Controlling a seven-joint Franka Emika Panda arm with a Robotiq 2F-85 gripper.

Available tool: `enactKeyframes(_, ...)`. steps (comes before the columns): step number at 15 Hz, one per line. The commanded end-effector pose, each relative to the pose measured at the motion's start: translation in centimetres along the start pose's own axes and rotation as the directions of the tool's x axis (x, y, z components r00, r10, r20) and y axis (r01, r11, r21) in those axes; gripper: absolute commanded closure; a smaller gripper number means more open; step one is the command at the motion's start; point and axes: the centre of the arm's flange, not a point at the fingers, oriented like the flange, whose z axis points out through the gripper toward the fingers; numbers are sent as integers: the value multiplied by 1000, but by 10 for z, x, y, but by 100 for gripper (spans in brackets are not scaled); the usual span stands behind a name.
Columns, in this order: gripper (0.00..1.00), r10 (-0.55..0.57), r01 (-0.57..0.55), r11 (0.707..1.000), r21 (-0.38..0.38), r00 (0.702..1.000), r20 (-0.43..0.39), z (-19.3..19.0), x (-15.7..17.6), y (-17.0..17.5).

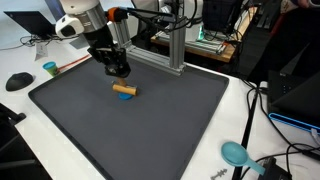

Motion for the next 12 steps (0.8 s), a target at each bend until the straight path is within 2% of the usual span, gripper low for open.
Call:
enactKeyframes(1, 78, -6, 3, 1000, 31, 995, 100, 48, 8, -11)
enactKeyframes(6, 78, -8, 4, 1000, 30, 994, 108, 47, 11, -10)
enactKeyframes(9, 78, 6, -7, 1000, 17, 1000, 18, 35, 14, -9)
enactKeyframes(12, 78, 9, -9, 1000, 15, 1000, -15, 30, 13, -8)
